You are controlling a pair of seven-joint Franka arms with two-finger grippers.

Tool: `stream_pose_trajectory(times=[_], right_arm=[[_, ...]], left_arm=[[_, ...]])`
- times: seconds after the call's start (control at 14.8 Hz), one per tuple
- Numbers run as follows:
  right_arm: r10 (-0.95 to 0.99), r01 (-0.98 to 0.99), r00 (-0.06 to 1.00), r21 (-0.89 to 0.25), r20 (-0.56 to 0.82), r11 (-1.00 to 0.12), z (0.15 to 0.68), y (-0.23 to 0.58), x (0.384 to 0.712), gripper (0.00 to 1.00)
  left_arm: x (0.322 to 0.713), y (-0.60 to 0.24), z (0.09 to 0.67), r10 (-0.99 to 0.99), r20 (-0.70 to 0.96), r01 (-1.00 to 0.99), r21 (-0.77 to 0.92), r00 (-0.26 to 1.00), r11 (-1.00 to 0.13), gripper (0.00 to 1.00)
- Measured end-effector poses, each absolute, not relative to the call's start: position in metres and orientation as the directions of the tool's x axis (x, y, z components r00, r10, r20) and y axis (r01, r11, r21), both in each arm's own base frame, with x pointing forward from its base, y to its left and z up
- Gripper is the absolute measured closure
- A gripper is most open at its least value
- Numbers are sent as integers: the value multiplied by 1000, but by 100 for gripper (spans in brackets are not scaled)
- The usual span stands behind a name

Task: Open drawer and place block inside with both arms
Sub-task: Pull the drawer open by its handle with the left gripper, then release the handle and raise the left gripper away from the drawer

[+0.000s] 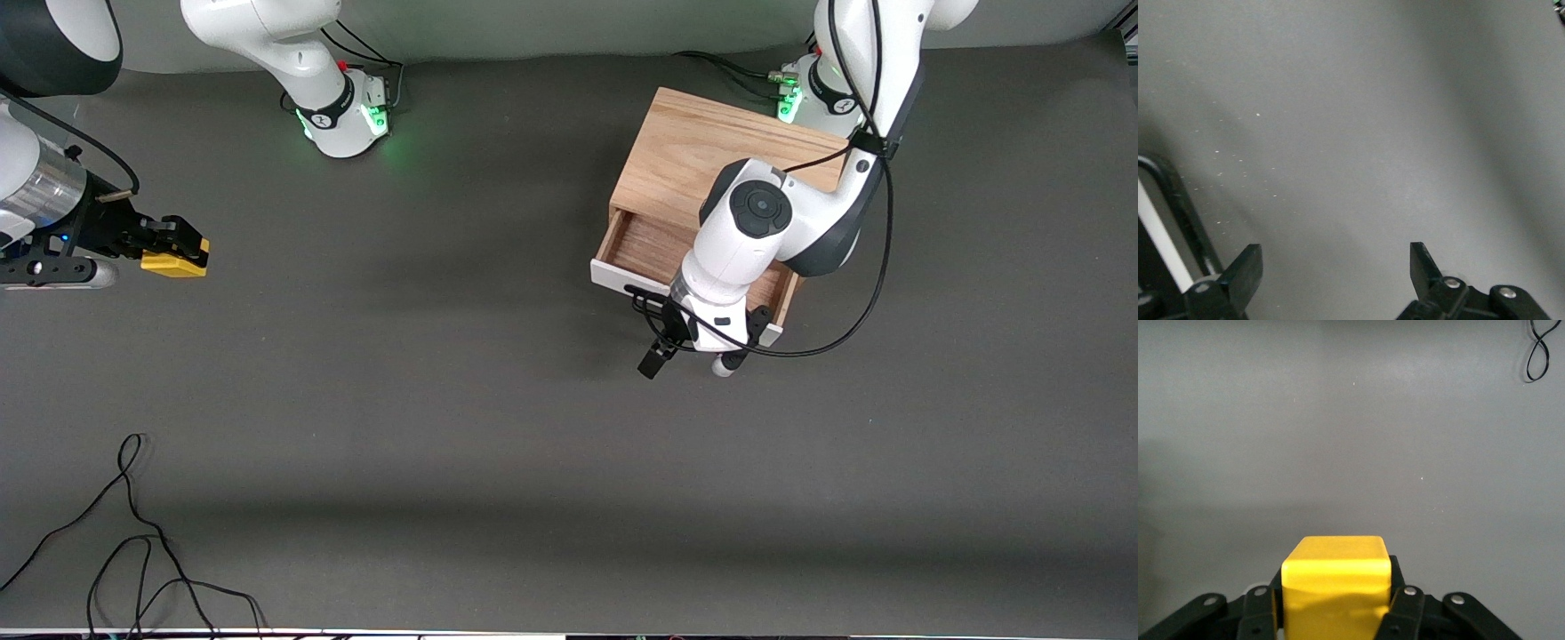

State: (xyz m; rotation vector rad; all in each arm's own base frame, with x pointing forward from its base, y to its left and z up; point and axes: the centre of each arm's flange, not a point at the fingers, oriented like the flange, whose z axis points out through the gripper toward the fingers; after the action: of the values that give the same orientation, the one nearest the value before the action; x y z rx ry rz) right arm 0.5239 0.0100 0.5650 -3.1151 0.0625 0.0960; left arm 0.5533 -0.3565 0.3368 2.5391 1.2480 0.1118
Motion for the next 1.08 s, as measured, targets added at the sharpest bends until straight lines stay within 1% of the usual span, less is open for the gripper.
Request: stream_pose_trajectory(times=[0.2, 0.34, 0.61, 0.74, 0.95, 1.08], right_arm=[[-41, -42, 997, -23, -62, -999, 565, 11, 524, 45], [-40, -42, 997, -23, -62, -999, 565, 11, 524, 45], [-39, -40, 998, -22, -57, -999, 567, 12, 526, 45], [-35, -36, 998, -22, -54, -999, 568, 15, 526, 45], [-38, -39, 998, -20, -55, -999, 568, 29, 526, 45], [-49, -50, 997, -17, -56, -999, 567, 50, 525, 45]], left_arm=[[559, -357, 351, 775, -51, 740, 343, 630, -579, 3], [563, -353, 374, 730, -16, 685, 361, 683, -633, 4], [553, -329, 438, 639, 8, 616, 262, 769, -743, 2], [539, -307, 484, 550, 22, 534, 211, 835, -819, 1], [516, -249, 551, 329, 38, 321, 133, 944, -938, 1], [506, -206, 578, 212, 24, 209, 92, 977, -974, 0]])
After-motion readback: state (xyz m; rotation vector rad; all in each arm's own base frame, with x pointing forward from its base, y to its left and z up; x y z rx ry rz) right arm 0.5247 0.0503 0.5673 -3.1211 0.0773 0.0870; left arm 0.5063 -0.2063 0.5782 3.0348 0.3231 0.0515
